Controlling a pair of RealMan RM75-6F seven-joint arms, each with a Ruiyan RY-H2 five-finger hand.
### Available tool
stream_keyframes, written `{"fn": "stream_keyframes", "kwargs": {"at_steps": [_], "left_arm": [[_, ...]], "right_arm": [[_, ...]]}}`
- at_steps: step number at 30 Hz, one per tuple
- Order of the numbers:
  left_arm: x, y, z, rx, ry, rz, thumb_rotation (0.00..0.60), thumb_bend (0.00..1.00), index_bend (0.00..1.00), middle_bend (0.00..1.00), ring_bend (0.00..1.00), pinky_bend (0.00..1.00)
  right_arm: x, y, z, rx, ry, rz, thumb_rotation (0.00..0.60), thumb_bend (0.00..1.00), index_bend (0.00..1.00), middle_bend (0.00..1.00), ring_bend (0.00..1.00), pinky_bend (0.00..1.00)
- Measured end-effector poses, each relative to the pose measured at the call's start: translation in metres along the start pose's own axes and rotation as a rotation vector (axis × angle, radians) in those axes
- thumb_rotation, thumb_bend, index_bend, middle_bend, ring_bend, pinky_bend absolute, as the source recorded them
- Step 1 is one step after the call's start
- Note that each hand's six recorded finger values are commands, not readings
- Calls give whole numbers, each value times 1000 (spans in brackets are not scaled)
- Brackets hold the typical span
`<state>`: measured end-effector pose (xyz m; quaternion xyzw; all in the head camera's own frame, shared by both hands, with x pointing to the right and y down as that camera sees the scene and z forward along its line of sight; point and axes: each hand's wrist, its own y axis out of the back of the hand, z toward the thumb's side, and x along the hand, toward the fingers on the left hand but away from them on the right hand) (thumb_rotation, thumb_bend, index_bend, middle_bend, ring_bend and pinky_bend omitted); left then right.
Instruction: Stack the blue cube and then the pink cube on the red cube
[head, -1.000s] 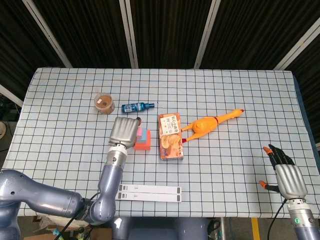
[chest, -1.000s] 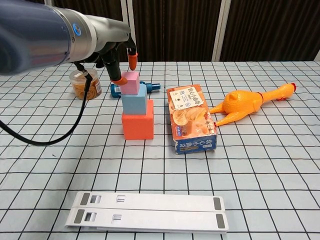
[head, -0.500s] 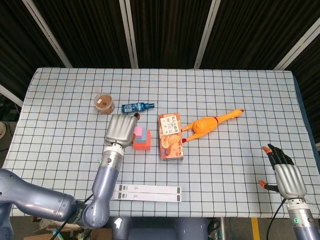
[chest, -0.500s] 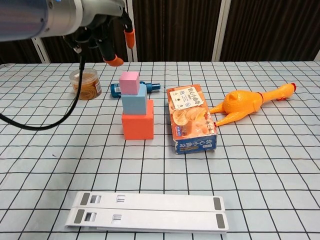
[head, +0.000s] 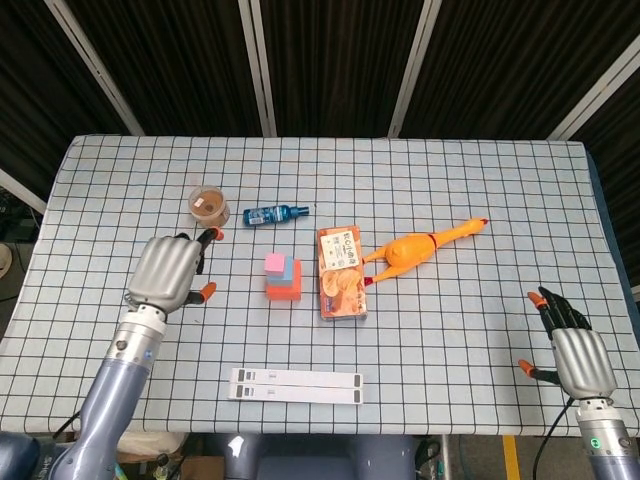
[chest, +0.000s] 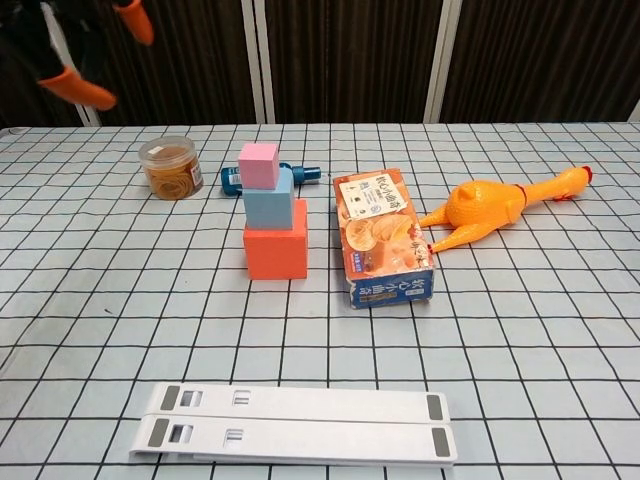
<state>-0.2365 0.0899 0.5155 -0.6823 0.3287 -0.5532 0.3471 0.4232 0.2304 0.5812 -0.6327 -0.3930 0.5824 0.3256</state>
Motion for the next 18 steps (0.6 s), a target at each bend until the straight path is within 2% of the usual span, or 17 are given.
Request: {"fn": "stream_keyframes", "kwargs": {"at_steps": [3,6,10,14,16,18], "left_arm": [[-21,-10,-34,-26,10,11,600,188,101,208,106,140],[-47,-27,-71,-69,31,17,600,187,57,127,35,79],[-75,-57,-125,-112,85,32,600,170,39,73,1,21],[-97,-90,-174,-29,164,19,600,164,19,69,0,10],[-106,-99,-190,38,198,15,600,164,16,72,0,10],[-112,-106,-194,73,219,10,600,164,12,73,0,10]], "right_arm": [[0,1,1,10,1,-3,600,160,102,74,103,213],[1,2,0,30,-8,-10,600,161,102,74,103,213],[1,3,-3,44,-22,-14,600,161,102,74,103,213],[0,3,-4,47,-25,-9,600,161,102,74,103,213],[0,3,-2,45,-20,-10,600,161,102,74,103,213],[-1,3,0,40,-13,-12,600,160,102,74,103,213]]}}
